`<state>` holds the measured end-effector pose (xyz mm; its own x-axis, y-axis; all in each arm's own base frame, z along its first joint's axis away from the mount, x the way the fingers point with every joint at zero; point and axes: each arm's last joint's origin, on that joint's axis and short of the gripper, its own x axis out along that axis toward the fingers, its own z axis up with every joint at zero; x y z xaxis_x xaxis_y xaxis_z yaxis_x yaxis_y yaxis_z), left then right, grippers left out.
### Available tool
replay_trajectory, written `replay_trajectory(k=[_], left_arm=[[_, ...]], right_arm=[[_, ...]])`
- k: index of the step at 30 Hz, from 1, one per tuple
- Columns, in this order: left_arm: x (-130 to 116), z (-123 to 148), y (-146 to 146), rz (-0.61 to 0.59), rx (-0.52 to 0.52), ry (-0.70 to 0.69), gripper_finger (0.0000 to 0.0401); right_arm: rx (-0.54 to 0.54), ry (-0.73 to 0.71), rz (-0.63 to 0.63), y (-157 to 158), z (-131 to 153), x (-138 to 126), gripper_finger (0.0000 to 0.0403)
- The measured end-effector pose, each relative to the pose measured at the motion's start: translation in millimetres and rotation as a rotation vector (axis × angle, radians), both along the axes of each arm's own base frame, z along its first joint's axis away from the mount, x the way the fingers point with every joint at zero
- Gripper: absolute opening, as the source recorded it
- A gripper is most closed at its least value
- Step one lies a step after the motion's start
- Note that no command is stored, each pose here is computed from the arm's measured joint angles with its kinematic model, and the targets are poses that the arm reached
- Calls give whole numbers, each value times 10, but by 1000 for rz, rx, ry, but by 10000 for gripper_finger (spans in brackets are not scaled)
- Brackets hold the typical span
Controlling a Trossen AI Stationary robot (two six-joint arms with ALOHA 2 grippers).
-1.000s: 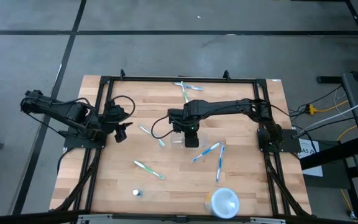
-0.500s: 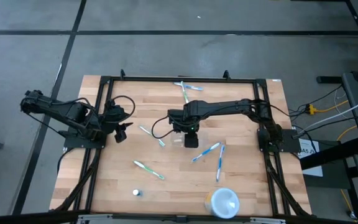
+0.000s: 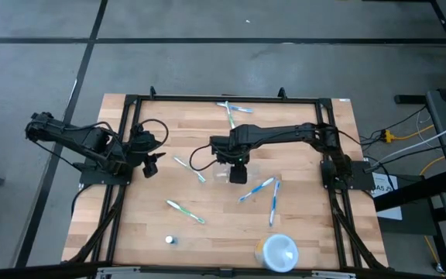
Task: Pick & Place toothbrushing station
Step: Put the top blue mouthwash into the transparent organizer, then put the blue mouthwash into the transparent organizer
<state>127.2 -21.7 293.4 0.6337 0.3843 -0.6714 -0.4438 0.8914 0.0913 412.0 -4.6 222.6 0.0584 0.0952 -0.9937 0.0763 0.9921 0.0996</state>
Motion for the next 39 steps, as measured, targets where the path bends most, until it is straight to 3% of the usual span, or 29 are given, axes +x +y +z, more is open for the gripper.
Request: replay_trajectory(k=[10,13,18,23,28,31,39], left_arm=[[0,0,0,7,-7,-4,184],[0,-3,-7,22,-56,-15,184],[-3,-22,-49,34,-274,-14,184],[6,-73,-232,-119,-578,114,184],[151,-222,-725,-303,-707,141,184],[193,-405,-1085,-350,-672,220,183],[464,-791,-1692,-225,-435,454,147]], right_arm=[[-62,-48,-71,-16,352,-165,201],[-67,-80,-91,-4,519,-251,201],[-49,-215,-146,57,969,-481,201],[-15,-387,-135,232,1507,-877,201],[38,-498,-78,539,1845,-1248,201],[51,-545,-56,716,1971,-1436,201],[99,-653,-38,1052,2229,-1927,201]])
